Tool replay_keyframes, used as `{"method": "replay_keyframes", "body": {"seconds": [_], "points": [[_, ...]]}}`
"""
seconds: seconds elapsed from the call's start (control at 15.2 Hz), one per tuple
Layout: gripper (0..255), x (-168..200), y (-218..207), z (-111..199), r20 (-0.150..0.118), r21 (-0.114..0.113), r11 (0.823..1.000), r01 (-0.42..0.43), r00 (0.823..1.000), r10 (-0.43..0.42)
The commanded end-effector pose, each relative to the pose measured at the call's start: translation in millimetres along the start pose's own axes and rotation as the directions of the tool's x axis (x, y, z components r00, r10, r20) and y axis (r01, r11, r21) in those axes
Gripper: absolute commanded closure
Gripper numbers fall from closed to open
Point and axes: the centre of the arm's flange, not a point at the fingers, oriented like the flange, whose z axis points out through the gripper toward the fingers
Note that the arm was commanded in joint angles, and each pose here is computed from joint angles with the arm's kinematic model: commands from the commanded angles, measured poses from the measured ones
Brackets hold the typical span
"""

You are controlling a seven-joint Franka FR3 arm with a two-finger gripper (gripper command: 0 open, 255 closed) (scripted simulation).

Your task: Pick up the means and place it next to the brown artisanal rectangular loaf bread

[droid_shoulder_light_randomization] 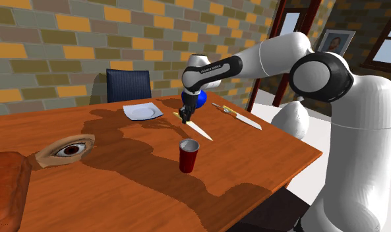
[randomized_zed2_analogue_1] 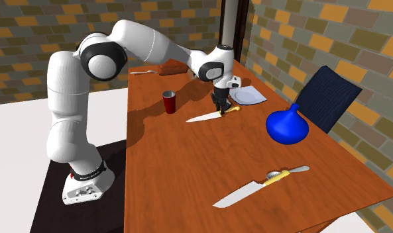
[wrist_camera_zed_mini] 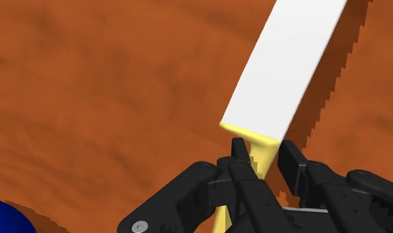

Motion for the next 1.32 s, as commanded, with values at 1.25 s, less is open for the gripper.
{"method": "replay_keyframes", "body": {"seconds": [1.25], "points": [[255,7.1,-2.3,-111.6,0.0,0.0,1.0,0.0,1.0,0.0]]}}
